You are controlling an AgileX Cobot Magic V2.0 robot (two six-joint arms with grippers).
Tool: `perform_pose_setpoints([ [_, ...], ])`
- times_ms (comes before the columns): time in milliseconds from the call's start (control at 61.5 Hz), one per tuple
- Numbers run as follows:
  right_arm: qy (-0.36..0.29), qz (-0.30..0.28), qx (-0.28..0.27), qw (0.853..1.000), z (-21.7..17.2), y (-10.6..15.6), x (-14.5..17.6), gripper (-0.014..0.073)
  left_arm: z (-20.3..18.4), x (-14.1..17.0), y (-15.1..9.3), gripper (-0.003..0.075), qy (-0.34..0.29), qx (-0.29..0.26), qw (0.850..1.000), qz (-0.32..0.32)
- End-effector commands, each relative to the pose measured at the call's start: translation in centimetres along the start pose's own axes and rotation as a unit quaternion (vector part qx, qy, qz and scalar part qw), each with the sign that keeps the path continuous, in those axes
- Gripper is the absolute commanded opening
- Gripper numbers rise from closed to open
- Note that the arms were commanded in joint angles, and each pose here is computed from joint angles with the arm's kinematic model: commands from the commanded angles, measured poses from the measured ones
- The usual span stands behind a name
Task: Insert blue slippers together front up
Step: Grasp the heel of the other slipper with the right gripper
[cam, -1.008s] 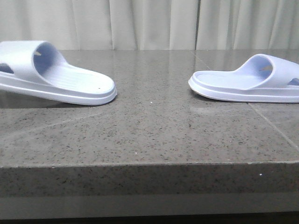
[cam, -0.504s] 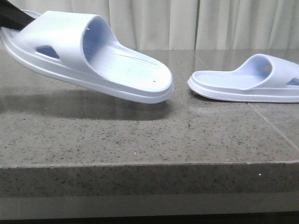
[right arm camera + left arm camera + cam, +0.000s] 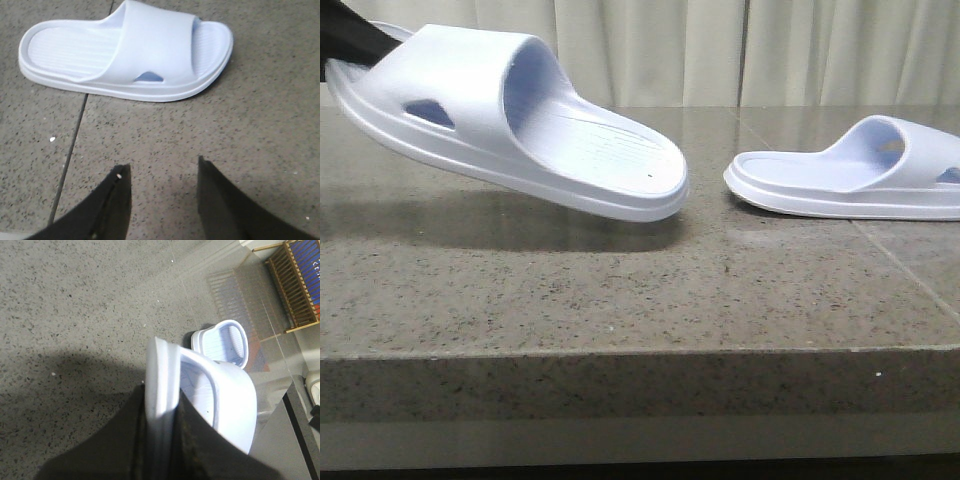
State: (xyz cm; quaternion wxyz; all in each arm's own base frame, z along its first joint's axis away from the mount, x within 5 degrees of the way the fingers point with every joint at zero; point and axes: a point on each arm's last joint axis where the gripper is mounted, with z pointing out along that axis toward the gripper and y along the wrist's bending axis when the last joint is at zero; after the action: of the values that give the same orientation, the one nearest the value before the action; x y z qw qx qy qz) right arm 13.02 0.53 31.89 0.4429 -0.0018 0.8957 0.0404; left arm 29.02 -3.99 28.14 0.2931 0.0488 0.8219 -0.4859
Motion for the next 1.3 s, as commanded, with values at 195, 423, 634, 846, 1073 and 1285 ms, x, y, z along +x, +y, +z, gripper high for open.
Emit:
perform_pose_setpoints([
  [195,0.029,0.093,0.078,0.992,1.1,-4.0,-5.2,0.0342,-0.6,-0.9,-2.2,-0.002,-0.031,0.039,0.999,0.013],
  [423,0.073,0.165,0.025,0.983,5.4,-7.3,-6.8,0.0342,-0.6,-0.9,-2.2,-0.002,-0.031,0.039,0.999,0.013],
  [634,0.083,0.206,-0.062,0.973,9.5,-9.3,-7.5,0.0342,-0.6,-0.9,-2.2,-0.002,-0.031,0.039,0.999,0.013],
  [846,0.087,0.211,-0.105,0.968,13.2,-10.5,-7.7,0.0342,-0.6,-0.9,-2.2,-0.002,-0.031,0.039,0.999,0.013],
  [1073,0.104,0.219,-0.13,0.961,16.1,-11.7,-7.8,0.0342,-0.6,-0.9,-2.2,-0.002,-0.031,0.039,0.999,0.013],
  [1285,0.13,0.225,-0.161,0.952,18.3,-12.3,-7.4,0.0342,-0.6,-0.9,-2.2,-0.002,-0.031,0.039,0.999,0.013],
])
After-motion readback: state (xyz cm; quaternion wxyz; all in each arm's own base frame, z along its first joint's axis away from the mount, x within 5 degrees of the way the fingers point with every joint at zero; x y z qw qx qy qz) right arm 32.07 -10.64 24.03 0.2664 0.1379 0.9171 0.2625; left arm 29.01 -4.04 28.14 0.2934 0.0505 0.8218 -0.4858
